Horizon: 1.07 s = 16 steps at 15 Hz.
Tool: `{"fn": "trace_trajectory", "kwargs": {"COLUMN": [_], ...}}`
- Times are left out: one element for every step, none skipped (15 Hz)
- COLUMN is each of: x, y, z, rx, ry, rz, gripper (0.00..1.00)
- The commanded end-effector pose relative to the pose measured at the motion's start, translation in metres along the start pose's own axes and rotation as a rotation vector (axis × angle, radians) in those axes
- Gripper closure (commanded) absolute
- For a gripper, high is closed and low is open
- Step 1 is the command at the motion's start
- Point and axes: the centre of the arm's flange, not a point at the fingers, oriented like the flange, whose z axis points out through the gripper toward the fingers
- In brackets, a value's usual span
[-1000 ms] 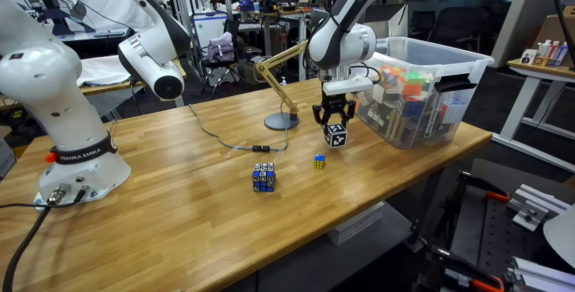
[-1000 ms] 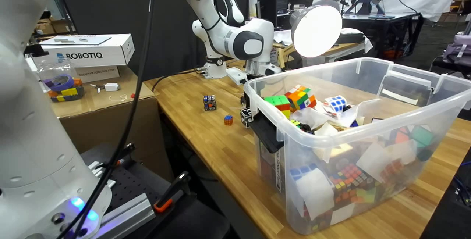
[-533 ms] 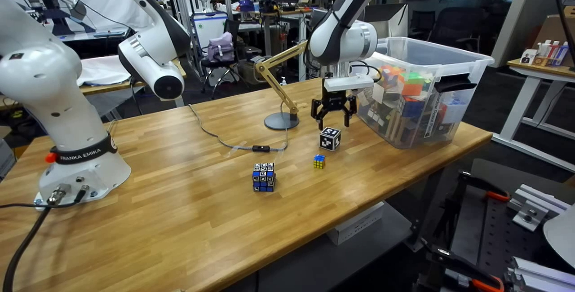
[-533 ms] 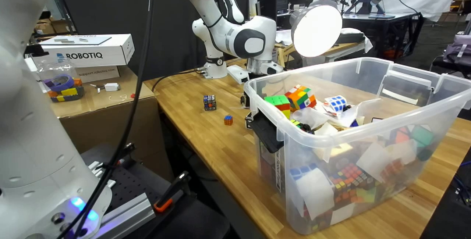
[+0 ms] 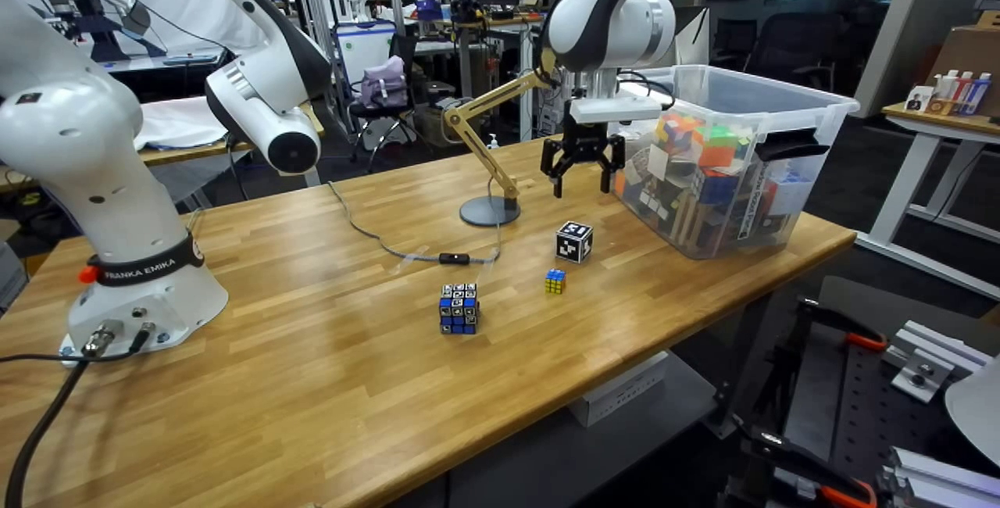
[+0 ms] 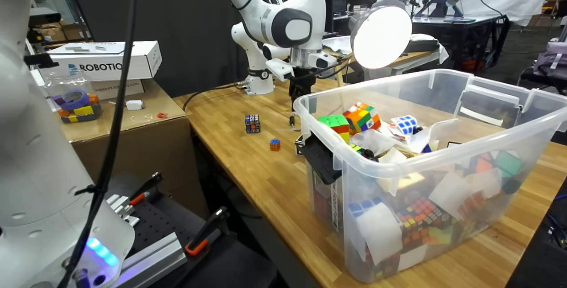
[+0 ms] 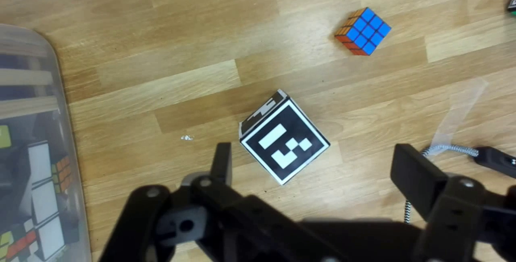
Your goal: Remove a cube from the storage container
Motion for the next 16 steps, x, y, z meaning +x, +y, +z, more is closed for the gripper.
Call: {"fn": "trace_trajectory", "kwargs": {"x": [-0.04,-0.047,-0.055,-0.062,-0.07,-0.078,-0.086,-0.095,-0.103,-0.111,-0.093,-0.1,-0.105,-0.107,-0.108,-0.108], "y": [0.005,0.004,0.003,0.003,0.001,0.0,0.0,0.0,0.001,0.002,-0.003,-0.001,0.0,0.002,0.002,0.002], "z": [-0.031,-0.038,-0.046,-0.054,-0.065,-0.074,-0.087,-0.1,-0.11,-0.12,-0.105,-0.116,-0.12,-0.12,-0.117,-0.115], "rx": [-0.002,-0.002,-0.006,-0.011,-0.018,-0.023,-0.032,-0.039,-0.04,-0.039,-0.027,-0.025,-0.023,-0.023,-0.025,-0.027], "ry": [0.018,0.025,0.028,0.034,0.04,0.04,0.03,0.028,-0.007,-0.014,0.002,-0.005,-0.008,-0.01,-0.015,-0.018], "rz": [-0.017,-0.023,-0.032,-0.04,-0.052,-0.062,-0.061,-0.064,-0.061,-0.057,-0.063,-0.063,-0.062,-0.062,-0.062,-0.061], "gripper": [0.0,0.0,0.0,0.0,0.0,0.0,0.0,0.0,0.0,0.0,0.0,0.0,0.0,0.0,0.0,0.0]}}
